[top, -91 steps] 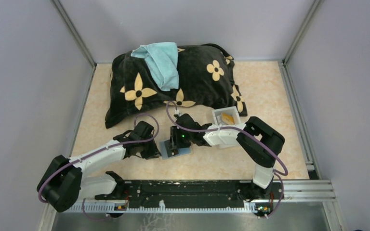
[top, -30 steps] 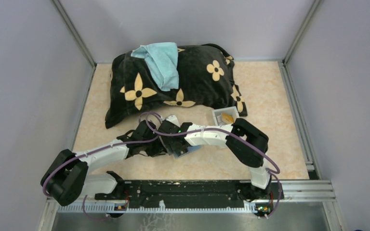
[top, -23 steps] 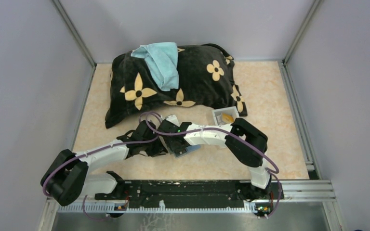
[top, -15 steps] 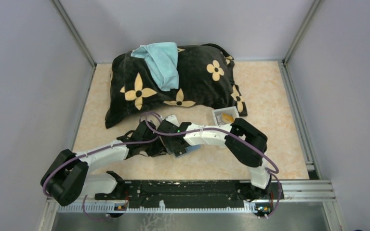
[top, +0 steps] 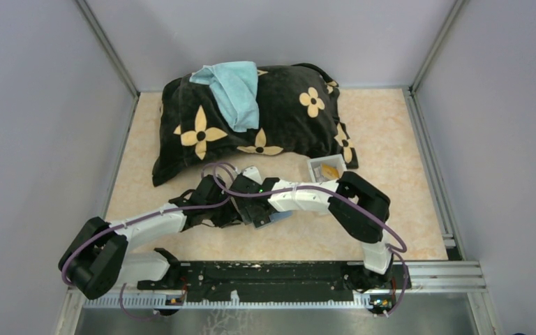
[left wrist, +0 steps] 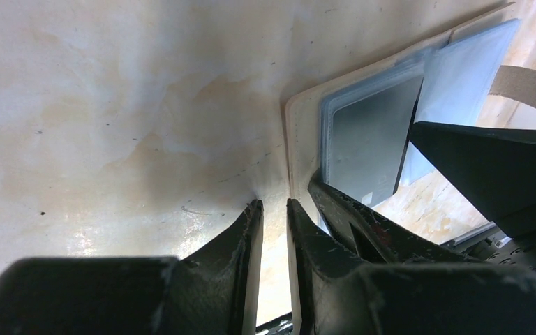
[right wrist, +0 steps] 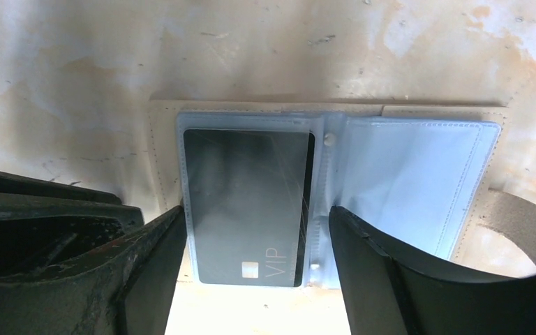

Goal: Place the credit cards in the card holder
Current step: Insert the credit card into the card holder, then close the card holder at the center of the board.

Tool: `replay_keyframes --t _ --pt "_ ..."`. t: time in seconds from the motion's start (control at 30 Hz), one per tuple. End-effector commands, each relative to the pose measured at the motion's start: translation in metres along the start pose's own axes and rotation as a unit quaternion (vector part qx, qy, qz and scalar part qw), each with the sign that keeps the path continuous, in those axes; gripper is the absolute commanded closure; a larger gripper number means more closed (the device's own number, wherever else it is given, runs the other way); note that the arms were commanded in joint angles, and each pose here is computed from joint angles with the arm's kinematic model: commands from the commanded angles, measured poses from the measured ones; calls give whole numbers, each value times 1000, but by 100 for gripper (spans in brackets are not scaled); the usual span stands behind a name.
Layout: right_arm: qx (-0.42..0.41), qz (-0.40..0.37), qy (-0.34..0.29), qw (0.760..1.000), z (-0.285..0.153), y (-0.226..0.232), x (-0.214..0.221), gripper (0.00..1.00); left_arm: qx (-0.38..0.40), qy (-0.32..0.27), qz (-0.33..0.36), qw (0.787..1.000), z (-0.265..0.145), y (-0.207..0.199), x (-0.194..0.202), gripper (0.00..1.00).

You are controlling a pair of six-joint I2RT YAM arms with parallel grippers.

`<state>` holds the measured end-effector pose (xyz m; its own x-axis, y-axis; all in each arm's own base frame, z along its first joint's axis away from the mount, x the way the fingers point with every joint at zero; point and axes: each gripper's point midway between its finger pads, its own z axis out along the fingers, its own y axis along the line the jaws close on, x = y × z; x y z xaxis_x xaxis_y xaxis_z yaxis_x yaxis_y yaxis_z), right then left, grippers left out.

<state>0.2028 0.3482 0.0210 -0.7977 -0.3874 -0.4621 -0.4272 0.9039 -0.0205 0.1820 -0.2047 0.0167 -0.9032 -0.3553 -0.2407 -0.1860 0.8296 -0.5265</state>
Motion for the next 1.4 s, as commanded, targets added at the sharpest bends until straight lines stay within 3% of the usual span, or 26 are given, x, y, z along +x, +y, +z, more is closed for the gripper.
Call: replay_keyframes --t 0.0,0.27,0.53,1.03,1.37 --pt "45 -3 15 999 -11 -30 13 26 -84 21 4 996 1 47 19 73" --pt "33 20 -27 999 -34 -44 -5 26 -88 23 3 996 1 46 19 73" --pt "-51 15 -56 997 -52 -21 -19 26 -87 22 2 996 2 42 16 73" --pt "80 55 -78 992 -55 -116 -10 26 -81 36 10 996 9 35 17 73" --pt "126 46 -64 989 -42 -150 -12 26 -83 42 16 996 12 32 17 73"
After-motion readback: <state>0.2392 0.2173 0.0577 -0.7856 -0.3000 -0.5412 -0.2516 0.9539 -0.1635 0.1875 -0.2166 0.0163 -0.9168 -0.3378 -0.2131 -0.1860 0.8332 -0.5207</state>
